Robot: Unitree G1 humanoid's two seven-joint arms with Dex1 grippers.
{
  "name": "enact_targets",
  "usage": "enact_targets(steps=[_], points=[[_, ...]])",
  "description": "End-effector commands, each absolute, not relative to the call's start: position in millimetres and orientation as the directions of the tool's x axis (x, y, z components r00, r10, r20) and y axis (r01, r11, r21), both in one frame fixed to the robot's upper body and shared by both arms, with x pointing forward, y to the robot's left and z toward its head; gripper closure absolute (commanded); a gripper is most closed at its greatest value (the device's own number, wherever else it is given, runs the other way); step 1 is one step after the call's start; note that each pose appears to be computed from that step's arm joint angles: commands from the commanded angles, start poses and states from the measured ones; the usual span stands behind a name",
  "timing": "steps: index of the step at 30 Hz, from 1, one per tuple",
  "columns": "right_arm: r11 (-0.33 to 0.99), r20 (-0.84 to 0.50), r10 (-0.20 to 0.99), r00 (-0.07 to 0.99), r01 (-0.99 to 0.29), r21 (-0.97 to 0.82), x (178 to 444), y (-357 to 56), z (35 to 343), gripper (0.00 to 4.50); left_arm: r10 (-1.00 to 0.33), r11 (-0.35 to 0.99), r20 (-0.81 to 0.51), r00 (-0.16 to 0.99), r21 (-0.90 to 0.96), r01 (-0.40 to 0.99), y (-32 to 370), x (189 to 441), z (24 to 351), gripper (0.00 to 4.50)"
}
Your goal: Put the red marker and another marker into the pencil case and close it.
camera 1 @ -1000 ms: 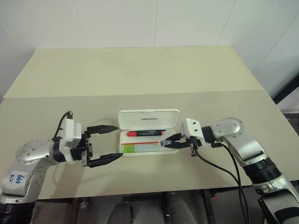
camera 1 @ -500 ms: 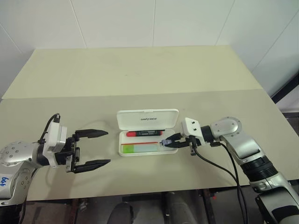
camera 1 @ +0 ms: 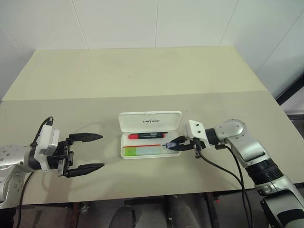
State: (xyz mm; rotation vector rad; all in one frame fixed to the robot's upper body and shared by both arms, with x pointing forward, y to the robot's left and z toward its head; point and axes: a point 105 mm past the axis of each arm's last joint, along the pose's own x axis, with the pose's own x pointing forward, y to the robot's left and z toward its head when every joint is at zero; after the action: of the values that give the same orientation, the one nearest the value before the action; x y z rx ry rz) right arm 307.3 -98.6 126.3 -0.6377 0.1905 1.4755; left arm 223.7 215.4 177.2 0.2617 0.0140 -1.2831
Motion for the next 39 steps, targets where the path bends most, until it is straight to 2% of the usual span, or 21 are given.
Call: enact_targets(steps=[1,12,18,22,24,29,39], points=[[-0.039,-0.469,0.874,0.128,-0.943,-0.330,307.6,-99.3,144.0,4.12,-0.941,0.266,-0.148,0.304,0.232,0.936,222.7,222.2,188.3,0.00],[-0.045,-0.451,0.885,0.117,-0.942,-0.332,306.8,-95.3,146.6,4.12,-0.934,0.277,-0.161,0.320,0.240,0.930,230.4,223.2,189.7,0.00],[-0.053,-0.446,0.888,0.108,-0.941,-0.334,305.9,-92.2,149.8,2.09,-0.935,0.279,-0.152,0.321,0.244,0.929,227.3,226.3,188.6,0.00],[-0.046,-0.443,0.889,0.114,-0.942,-0.334,305.3,-92.6,150.9,0.56,-0.937,0.278,-0.143,0.319,0.247,0.928,224.2,228.1,189.0,0.00],[-0.037,-0.439,0.891,0.121,-0.941,-0.335,305.0,-92.6,153.0,0.02,-0.938,0.277,-0.139,0.317,0.246,0.929,222.2,229.2,189.3,0.00],[-0.017,-0.422,0.897,0.135,-0.941,-0.337,301.8,-93.8,160.5,0.02,-0.943,0.277,-0.112,0.312,0.250,0.928,216.1,232.0,192.0,0.00],[0.050,-0.362,0.917,0.166,-0.950,-0.308,275.8,-103.1,186.4,0.02,-0.951,0.285,-0.036,0.306,0.270,0.919,198.0,241.7,206.7,0.00]])
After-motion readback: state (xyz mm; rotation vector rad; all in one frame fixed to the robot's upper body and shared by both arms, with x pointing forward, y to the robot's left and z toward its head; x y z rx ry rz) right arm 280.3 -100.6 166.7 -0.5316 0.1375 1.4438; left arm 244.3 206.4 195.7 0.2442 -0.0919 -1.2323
